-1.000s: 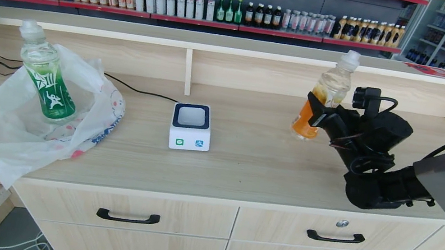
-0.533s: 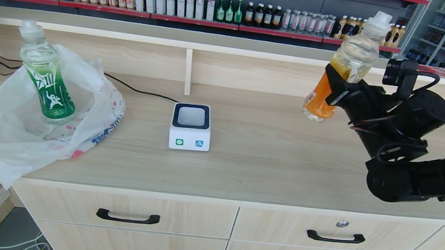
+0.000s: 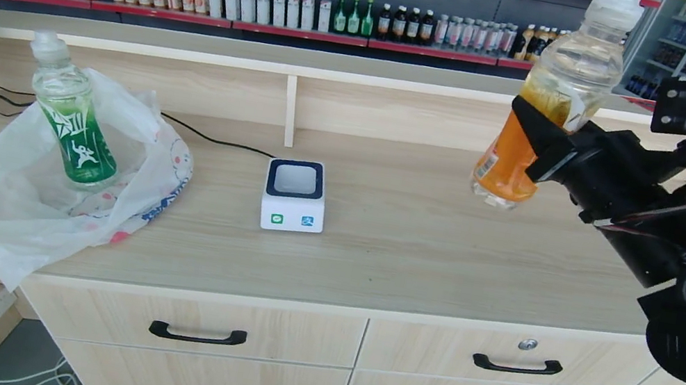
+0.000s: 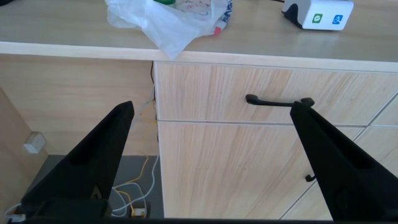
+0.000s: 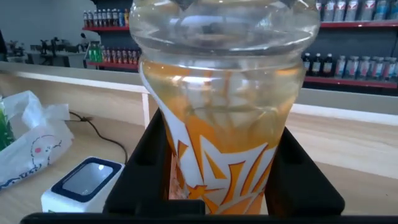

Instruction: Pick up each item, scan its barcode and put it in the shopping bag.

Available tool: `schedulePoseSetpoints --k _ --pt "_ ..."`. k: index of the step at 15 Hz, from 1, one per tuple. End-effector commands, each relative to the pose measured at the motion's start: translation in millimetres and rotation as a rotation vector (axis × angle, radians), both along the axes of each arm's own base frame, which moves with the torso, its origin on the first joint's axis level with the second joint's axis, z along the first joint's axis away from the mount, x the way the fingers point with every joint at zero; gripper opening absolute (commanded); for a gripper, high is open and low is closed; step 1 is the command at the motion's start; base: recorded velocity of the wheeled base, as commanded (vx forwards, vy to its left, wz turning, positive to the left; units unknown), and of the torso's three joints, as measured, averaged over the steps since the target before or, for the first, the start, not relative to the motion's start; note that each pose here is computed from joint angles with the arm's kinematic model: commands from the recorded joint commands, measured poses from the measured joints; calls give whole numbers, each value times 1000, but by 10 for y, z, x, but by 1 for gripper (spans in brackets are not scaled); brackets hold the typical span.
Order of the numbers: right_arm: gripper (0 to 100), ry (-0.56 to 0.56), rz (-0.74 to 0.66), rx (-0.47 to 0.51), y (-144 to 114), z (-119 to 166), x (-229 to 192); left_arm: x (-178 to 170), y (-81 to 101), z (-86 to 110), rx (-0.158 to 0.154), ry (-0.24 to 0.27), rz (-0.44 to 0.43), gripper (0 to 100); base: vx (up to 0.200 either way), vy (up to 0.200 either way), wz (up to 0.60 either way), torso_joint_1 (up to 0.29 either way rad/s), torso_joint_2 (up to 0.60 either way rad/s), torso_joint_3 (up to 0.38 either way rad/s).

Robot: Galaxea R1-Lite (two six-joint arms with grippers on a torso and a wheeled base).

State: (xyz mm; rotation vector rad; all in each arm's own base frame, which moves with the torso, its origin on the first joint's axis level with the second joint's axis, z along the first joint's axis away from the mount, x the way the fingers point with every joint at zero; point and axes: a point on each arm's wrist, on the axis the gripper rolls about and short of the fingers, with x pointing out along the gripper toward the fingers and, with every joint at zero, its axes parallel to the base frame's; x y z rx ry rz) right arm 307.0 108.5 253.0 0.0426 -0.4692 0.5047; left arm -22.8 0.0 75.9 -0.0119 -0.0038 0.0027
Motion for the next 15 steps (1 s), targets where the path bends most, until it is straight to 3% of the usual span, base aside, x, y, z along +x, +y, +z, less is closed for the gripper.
schedulePoseSetpoints --k 1,5,8,9,11,15 --pt "0 -22 81 2 -6 123 -561 0 0 0 0 -1 0 100 0 0 0 0 0 0" --pt "0 59 348 3 219 -46 -1099 0 0 0 1 -1 0 100 0 0 0 0 0 0" --pt "0 99 523 79 378 -151 -1385 0 0 0 1 -1 0 100 0 0 0 0 0 0" --pt "0 168 581 126 381 -347 -1466 0 0 0 1 -1 0 100 0 0 0 0 0 0" --pt "0 273 601 142 347 -503 -1510 0 0 0 1 -1 -1 100 0 0 0 0 0 0" --pt "0 359 683 252 301 -468 -1624 1 0 1 1 1 0 100 0 0 0 0 0 0"
